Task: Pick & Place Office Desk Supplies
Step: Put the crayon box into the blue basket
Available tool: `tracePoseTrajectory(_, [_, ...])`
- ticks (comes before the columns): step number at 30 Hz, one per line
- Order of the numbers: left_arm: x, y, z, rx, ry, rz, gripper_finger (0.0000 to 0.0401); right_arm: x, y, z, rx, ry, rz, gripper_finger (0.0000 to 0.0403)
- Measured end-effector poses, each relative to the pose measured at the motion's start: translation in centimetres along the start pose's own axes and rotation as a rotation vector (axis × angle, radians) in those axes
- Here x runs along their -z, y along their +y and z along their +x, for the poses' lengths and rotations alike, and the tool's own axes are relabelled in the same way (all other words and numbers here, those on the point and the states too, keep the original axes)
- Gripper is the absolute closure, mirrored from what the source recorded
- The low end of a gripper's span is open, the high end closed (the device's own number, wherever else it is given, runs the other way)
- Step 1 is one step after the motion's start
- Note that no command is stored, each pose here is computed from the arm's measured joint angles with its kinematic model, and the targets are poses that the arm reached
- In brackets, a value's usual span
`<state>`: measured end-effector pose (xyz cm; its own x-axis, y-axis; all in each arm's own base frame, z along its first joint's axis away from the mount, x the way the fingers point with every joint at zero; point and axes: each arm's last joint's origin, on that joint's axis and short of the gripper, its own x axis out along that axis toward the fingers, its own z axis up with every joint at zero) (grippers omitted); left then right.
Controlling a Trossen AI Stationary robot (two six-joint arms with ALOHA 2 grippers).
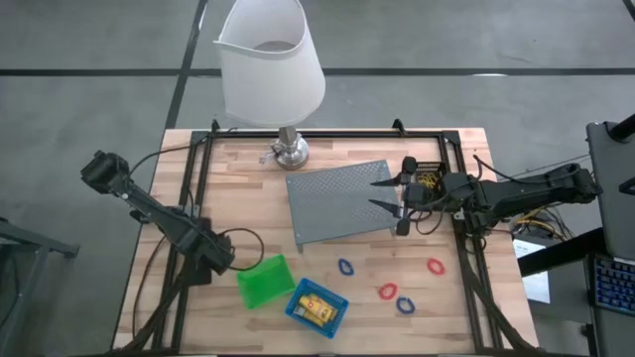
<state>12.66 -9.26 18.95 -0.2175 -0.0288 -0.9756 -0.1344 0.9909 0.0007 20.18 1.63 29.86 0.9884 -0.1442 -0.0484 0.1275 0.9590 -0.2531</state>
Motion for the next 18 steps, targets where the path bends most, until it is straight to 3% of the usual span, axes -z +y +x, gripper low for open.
tracePoseTrajectory(9, [0.0, 0.0, 0.0, -0.005, -0.005, 0.043, 0.0197, 0.0, 0.0, 0.0, 0.000, 0.000, 0.000, 0.0218])
tracePoseTrajectory(18, [-1.4, -0.4, 1.1, 0.041, 0.123, 0.000, 0.0197, 0.0, 0.0, 0.0, 0.000, 0.000, 0.000, 0.0218])
